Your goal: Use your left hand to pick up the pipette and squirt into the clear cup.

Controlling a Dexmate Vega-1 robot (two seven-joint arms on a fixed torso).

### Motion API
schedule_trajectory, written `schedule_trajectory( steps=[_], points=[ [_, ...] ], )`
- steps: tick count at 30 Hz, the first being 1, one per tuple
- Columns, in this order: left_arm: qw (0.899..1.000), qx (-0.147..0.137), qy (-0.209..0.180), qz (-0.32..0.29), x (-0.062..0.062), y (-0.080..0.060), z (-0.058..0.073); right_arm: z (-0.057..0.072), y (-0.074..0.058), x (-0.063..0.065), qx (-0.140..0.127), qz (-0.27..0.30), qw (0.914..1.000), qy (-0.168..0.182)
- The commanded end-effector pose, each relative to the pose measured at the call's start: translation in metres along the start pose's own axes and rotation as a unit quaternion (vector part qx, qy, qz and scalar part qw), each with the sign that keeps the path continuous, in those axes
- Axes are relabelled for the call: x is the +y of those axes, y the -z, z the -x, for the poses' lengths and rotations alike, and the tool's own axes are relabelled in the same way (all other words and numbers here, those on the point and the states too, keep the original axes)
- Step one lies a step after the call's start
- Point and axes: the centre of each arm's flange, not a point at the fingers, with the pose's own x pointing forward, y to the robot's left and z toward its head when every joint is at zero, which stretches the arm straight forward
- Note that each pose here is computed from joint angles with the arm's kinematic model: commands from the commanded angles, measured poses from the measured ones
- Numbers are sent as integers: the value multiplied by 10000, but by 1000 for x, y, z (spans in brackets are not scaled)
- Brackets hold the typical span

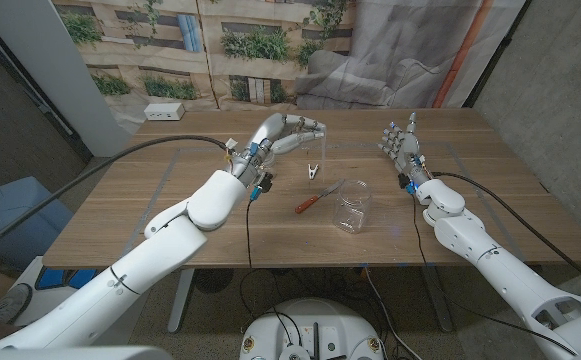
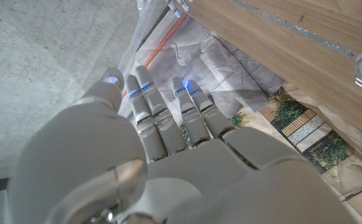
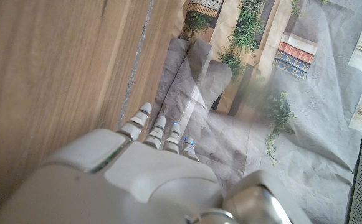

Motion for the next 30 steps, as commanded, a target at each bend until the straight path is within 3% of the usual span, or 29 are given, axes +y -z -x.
schedule_trajectory(
  steps=[1, 13, 30],
  points=[
    [9998, -191, 76, 85, -5, -12, -9, 0, 0, 0, 1, -1, 10000, -2],
    [9989, -383, 219, 155, -15, -30, -14, 0, 0, 0, 1, -1, 10000, -2],
    [9961, -711, 501, 140, -42, -54, -21, 0, 0, 0, 1, -1, 10000, -2]
  ],
)
